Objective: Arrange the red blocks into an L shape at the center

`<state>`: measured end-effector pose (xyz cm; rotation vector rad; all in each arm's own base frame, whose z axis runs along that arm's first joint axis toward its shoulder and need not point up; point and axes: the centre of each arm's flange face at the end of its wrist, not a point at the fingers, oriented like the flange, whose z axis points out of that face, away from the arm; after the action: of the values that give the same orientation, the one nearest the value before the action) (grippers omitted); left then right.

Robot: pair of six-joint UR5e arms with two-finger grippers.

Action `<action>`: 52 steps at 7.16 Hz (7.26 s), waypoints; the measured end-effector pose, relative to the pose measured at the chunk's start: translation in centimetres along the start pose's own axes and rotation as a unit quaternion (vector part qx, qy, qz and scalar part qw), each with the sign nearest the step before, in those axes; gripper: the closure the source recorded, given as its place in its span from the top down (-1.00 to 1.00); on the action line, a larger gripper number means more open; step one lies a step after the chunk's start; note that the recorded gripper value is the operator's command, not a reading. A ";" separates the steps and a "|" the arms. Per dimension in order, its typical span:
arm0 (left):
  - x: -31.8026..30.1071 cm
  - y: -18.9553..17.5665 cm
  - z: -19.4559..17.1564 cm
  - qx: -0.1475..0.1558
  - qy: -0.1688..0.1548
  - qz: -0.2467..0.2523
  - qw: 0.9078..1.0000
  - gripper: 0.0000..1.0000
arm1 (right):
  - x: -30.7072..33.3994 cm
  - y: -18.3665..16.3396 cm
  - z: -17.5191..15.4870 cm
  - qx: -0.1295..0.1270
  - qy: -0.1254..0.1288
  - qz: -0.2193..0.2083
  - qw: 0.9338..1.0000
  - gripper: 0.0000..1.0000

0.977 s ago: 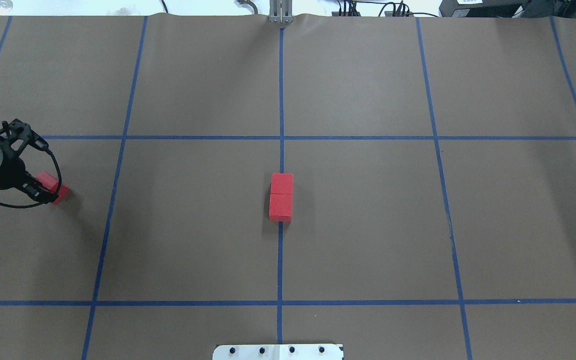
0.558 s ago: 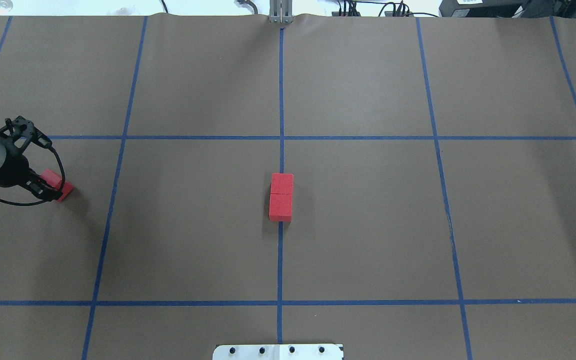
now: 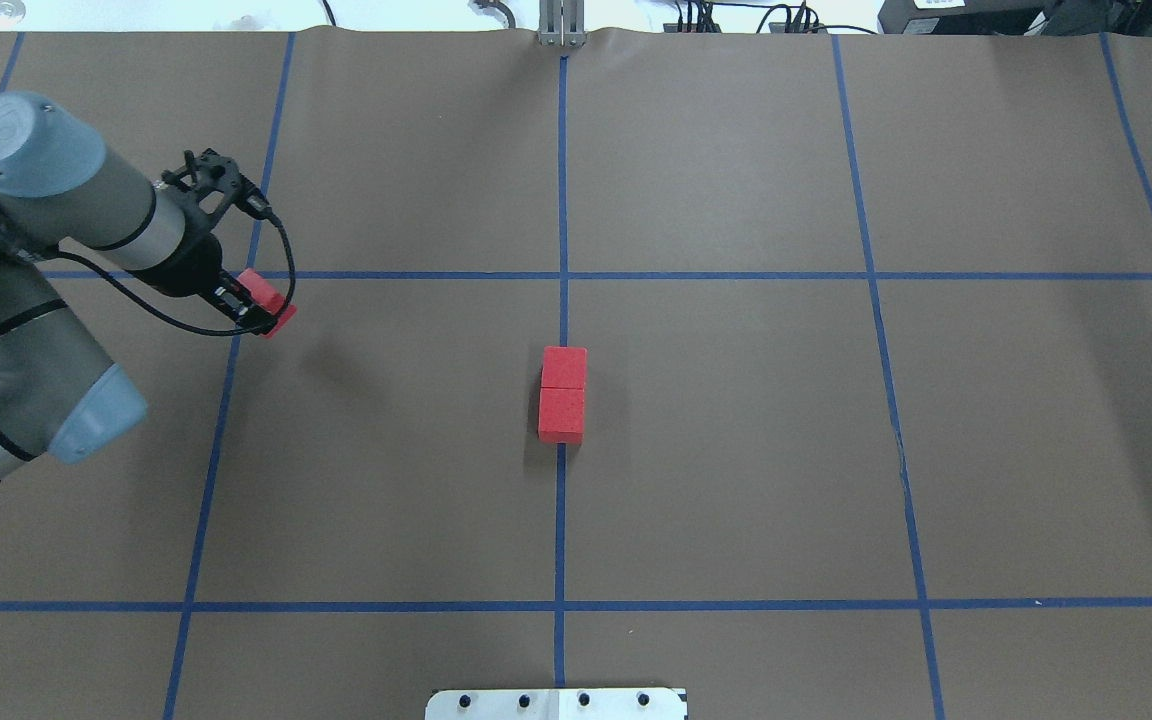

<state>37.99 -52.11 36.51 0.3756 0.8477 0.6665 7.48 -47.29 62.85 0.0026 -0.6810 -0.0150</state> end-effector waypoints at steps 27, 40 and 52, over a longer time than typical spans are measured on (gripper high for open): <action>22.4 -13.1 7.4 -0.025 -0.007 0.448 0.893 -0.64 | 0.0 -0.5 0.0 0.000 -0.002 0.002 1.000 1.00; 23.4 -12.8 8.3 -0.028 -0.024 0.454 0.890 0.33 | -0.1 -0.6 -0.1 0.001 -0.002 0.001 1.000 1.00; 8.8 -12.0 0.2 -0.005 -0.096 0.403 0.910 1.00 | 0.1 -0.6 0.2 -0.002 -0.002 0.003 1.000 1.00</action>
<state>47.07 -55.04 25.05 0.7847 0.4746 1.3740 7.46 -47.86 63.09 -0.0038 -0.6843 -0.0112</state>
